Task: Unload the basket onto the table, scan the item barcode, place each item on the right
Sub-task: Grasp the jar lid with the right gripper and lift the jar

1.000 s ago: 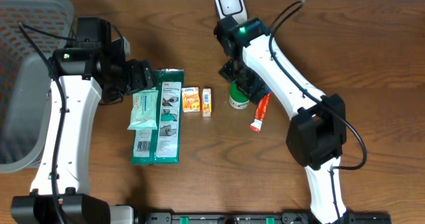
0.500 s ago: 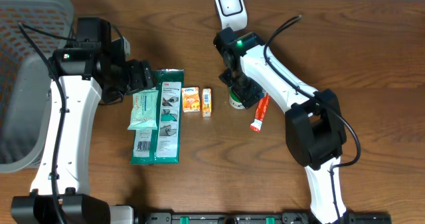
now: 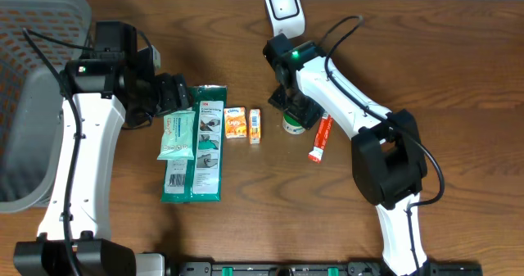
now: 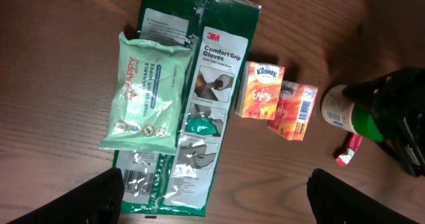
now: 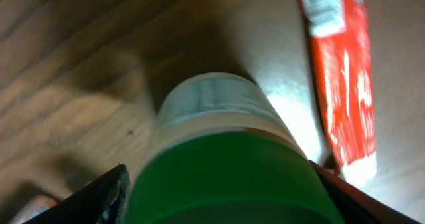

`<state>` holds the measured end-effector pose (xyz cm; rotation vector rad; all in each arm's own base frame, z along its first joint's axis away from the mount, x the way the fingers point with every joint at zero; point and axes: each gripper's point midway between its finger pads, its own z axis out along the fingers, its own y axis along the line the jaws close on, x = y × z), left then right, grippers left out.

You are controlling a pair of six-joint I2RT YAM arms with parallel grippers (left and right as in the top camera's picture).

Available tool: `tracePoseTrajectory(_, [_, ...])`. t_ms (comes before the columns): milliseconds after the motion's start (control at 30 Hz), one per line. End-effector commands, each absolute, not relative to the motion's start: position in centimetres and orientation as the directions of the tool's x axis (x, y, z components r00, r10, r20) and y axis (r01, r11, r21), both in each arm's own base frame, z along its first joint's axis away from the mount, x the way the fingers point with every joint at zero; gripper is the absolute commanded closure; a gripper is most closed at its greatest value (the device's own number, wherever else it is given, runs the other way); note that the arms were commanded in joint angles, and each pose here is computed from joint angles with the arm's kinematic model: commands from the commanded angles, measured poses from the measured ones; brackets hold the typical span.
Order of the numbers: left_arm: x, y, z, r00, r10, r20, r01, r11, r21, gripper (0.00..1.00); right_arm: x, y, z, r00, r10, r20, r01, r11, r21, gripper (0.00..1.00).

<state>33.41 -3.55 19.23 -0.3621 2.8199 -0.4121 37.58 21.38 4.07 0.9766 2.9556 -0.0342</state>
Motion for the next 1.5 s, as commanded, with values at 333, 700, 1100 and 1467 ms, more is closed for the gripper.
tracePoseTrajectory(333, [33.4,-3.4,19.0,-0.937,-0.268,-0.226,-0.197,0.935,-0.294,0.11,38.3,21.5,4.5,-0.961,0.266,-0.070,0.267,0.964,-0.008,0.35])
tracePoseTrajectory(700, [33.4,-3.4,19.0,-0.937,-0.268,-0.226,-0.197,0.935,-0.294,0.11,38.8,21.7,4.6,-0.876,-0.477,-0.066,-0.475,0.879,-0.054,0.37])
tracePoseTrajectory(1100, [33.4,-3.4,19.0,-0.937,-0.268,-0.226,-0.197,0.935,-0.294,0.11,41.7,23.0,12.4,-0.920,-0.335,-0.203,-0.339,0.941,-0.019,0.01])
tracePoseTrajectory(1467, [33.4,-3.4,19.0,-0.937,-0.268,-0.226,-0.197,0.935,-0.294,0.11,40.4,21.0,9.5,-0.984,0.152,-0.099,0.148,0.988,0.039,0.01])
